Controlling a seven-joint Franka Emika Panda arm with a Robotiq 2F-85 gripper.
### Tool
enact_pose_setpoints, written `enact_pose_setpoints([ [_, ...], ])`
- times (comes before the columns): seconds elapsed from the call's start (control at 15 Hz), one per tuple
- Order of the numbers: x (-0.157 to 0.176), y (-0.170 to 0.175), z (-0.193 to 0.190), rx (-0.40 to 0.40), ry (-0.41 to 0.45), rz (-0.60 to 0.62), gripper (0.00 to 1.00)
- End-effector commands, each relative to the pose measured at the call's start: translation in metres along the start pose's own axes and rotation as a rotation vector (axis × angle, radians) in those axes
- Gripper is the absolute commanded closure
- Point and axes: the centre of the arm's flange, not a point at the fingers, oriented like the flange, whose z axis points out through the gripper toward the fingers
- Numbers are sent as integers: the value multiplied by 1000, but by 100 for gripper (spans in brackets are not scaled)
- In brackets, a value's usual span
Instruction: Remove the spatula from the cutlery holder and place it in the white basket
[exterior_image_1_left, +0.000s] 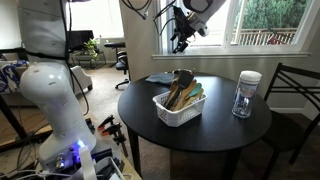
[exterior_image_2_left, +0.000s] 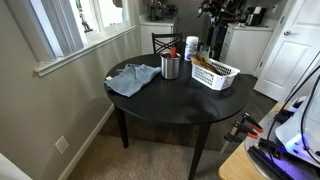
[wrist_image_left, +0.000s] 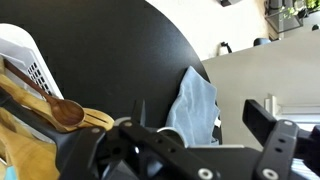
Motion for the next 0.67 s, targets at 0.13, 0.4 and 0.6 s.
enact_pose_setpoints([
  [0.13, 47, 22, -14, -17, -186, -85, 0],
  [0.4, 77, 31, -12, -107, -263, -198, 0],
  [0.6, 99, 24, -9, -216, -232, -230, 0],
])
